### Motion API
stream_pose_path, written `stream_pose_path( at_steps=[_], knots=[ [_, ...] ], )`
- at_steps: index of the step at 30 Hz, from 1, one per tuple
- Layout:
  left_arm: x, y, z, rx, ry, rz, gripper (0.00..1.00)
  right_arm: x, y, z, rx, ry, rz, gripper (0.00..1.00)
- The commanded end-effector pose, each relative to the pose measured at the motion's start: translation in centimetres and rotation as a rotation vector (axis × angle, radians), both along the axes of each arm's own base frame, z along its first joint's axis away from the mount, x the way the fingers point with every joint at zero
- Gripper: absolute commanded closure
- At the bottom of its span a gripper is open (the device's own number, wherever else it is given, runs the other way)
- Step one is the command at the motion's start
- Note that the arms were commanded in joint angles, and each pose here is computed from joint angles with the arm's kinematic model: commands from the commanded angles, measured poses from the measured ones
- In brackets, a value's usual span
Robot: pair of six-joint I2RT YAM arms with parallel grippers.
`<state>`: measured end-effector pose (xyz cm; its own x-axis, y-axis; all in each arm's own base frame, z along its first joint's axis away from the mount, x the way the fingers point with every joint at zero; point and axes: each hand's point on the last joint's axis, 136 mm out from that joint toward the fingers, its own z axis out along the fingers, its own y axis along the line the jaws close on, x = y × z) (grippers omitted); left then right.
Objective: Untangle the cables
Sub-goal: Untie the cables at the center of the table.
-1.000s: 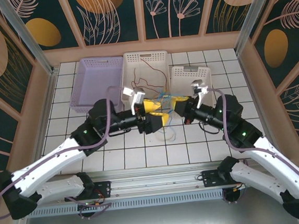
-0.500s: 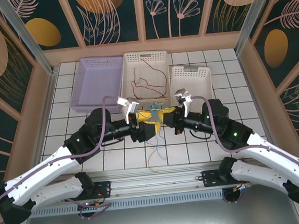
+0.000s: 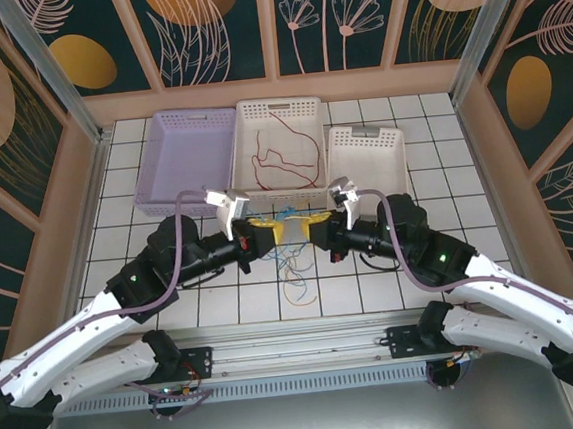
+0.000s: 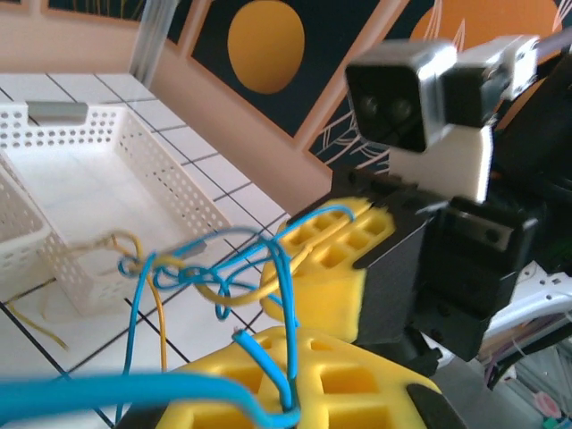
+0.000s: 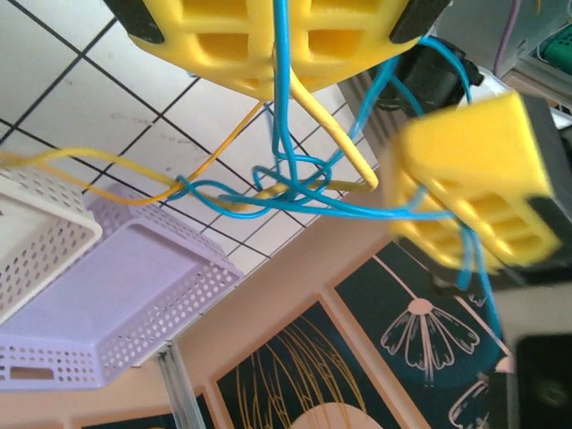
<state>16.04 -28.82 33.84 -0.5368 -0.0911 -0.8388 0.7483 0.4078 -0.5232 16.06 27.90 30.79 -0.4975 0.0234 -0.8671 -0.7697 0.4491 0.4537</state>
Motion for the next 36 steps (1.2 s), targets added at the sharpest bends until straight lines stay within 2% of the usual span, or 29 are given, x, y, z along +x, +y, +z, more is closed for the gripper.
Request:
stream_pose_path(
  at_steps=[1, 8, 12, 17, 20, 26, 36],
  knots=[
    [0.3, 1.1, 0.0, 0.001, -0.011, 0.052, 1.0, -0.2, -0.6, -0.8, -0.015, 0.009, -0.018, 1.0],
    [1.1, 3.5, 0.0, 0.014, -0.024, 0.166, 1.0, 0.1, -2.4, -3.0, -0.055, 0.044, -0.092, 1.0],
    [2.3, 7.1, 1.3, 0.035, -0.047, 0.345, 1.0, 0.7, -4.1, -5.7, -0.099, 0.107, -0.167, 1.0],
    [2.7, 12.2, 4.0, 0.044, -0.094, 0.538, 1.0, 2.6, -7.9, -9.5, -0.144, 0.222, -0.345, 1.0],
    [2.4, 15.1, 6.1, 0.049, -0.126, 0.623, 1.0, 3.1, -9.2, -9.9, -0.118, 0.255, -0.4, 1.0],
    [1.2, 19.7, 8.7, 0.064, -0.167, 0.729, 1.0, 4.7, -12.1, -11.8, -0.181, 0.327, -0.59, 1.0],
    [0.3, 24.4, 8.5, 0.131, -0.171, 0.867, 1.0, 4.4, -12.2, -13.5, -0.2, 0.385, -0.6, 1.0]
  ],
)
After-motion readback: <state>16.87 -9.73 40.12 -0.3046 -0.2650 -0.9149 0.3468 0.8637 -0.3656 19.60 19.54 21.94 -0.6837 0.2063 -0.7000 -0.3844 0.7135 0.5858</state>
